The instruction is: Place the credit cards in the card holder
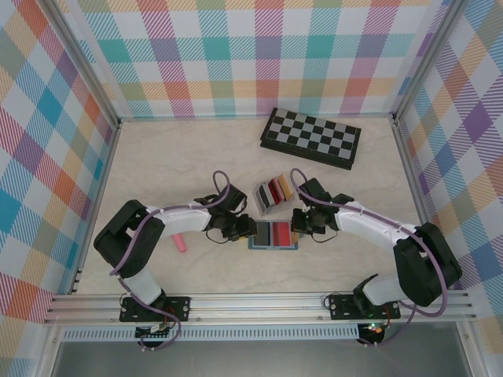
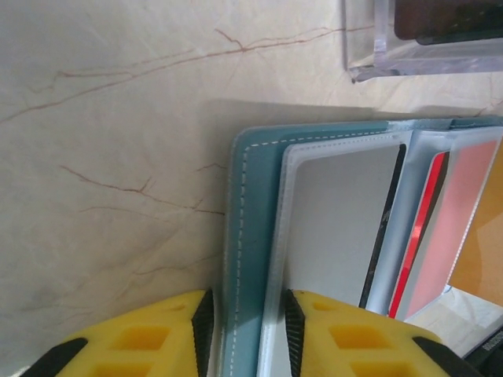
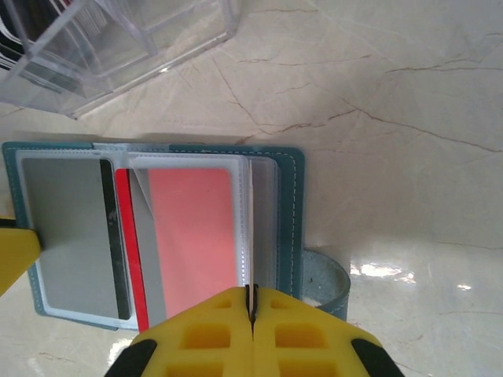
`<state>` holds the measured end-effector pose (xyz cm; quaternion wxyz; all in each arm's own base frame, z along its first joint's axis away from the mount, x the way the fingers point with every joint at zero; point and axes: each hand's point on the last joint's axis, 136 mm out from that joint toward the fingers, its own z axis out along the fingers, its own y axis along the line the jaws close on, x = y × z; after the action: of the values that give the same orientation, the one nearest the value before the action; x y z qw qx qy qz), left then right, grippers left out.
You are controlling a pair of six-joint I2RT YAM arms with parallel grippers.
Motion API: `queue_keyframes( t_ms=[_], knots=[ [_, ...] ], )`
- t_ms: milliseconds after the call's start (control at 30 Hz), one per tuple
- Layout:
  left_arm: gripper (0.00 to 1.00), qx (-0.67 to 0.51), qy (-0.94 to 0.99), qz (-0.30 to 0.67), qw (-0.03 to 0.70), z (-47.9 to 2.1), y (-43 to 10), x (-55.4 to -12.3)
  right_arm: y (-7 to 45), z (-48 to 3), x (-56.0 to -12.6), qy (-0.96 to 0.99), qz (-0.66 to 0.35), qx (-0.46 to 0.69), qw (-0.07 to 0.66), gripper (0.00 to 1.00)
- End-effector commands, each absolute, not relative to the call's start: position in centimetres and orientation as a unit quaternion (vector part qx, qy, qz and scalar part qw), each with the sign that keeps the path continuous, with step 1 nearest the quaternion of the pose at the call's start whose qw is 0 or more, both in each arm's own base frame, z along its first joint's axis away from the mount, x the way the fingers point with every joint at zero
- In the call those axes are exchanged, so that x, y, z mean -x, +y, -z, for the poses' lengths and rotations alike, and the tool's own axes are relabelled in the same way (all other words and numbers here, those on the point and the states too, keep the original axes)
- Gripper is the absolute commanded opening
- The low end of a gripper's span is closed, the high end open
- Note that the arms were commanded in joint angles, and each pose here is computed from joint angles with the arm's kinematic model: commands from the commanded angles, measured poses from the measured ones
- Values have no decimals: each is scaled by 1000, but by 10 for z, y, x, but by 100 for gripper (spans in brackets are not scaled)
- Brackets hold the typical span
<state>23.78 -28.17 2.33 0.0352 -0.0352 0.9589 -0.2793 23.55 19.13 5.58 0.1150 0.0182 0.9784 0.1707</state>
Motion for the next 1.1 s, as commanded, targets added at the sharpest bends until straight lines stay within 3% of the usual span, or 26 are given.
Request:
queue_keyframes(
  t_ms=[0, 200, 467, 733, 1067],
  knots=[
    [27, 23, 959, 283, 23, -16, -288, -230, 202, -70, -237, 970, -206, -21, 125, 6],
    [19, 21, 959, 283, 26, -16, -290, -229, 204, -89, -241, 968, -210, -18, 138, 7],
    [19, 23, 957, 286, 38, -23, -290, -231, 219, -111, -239, 959, -247, -3, 143, 8],
    [35, 32, 955, 286, 79, -43, -283, -239, 232, -107, -239, 955, -266, 4, 127, 9],
    [44, 35, 952, 289, 92, -50, -282, -241, 231, -103, -239, 960, -251, 8, 126, 10]
  ],
)
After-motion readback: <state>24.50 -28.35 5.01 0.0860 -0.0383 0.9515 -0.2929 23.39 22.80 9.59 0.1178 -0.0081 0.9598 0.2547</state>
